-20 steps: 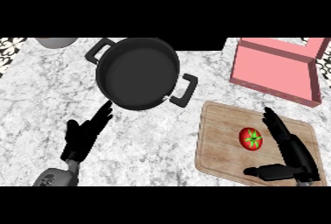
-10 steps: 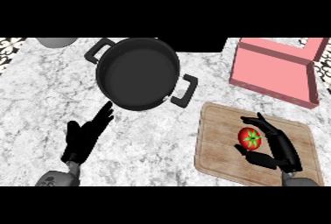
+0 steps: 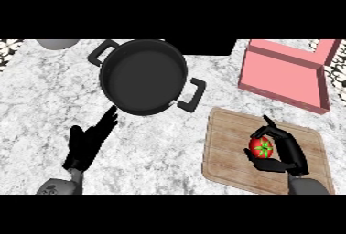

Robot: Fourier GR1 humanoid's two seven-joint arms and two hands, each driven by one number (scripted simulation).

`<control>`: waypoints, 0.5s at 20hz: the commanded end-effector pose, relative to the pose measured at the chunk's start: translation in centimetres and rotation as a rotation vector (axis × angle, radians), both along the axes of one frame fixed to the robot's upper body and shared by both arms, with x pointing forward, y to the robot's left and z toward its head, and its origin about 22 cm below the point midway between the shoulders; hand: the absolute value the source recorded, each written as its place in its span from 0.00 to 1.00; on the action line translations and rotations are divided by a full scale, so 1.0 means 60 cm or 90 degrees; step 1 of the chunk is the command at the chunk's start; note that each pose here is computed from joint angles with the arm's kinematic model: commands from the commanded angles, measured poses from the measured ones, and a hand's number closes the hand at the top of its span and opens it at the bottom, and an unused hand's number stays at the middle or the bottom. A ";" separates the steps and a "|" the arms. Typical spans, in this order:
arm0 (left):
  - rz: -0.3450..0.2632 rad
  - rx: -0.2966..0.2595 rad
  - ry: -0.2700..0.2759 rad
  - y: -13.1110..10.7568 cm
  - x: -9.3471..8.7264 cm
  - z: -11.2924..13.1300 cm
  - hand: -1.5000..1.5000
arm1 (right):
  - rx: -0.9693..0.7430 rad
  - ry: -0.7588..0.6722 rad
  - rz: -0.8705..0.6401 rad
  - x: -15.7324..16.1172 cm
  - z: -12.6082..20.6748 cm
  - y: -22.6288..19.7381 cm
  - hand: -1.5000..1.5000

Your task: Pick the tomato from the cutting board and place it in the pot

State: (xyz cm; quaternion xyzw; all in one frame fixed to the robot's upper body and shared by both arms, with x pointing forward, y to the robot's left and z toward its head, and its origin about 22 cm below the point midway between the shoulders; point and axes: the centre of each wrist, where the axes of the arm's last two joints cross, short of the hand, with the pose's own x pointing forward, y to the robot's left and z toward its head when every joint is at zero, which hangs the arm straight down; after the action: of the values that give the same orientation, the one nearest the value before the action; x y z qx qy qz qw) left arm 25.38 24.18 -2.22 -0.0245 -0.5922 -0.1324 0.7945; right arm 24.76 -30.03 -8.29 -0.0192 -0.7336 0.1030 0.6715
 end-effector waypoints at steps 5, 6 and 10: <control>-0.006 -0.001 -0.009 -0.010 0.003 0.017 0.50 | 0.019 0.064 0.035 0.062 -0.004 0.070 1.00; -0.014 0.001 -0.003 -0.022 0.012 0.019 0.50 | 0.036 0.060 0.027 0.077 0.005 0.048 1.00; -0.007 0.006 -0.002 -0.003 0.016 0.017 0.50 | -0.022 -0.018 -0.009 0.097 0.016 0.102 1.00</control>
State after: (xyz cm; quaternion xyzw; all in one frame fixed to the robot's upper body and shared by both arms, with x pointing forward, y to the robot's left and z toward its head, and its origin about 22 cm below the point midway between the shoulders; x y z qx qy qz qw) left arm 25.55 24.07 -1.99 -0.0251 -0.5905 -0.1359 0.7951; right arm 29.07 -27.62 -7.41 -0.0321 -0.7342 0.1108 0.6691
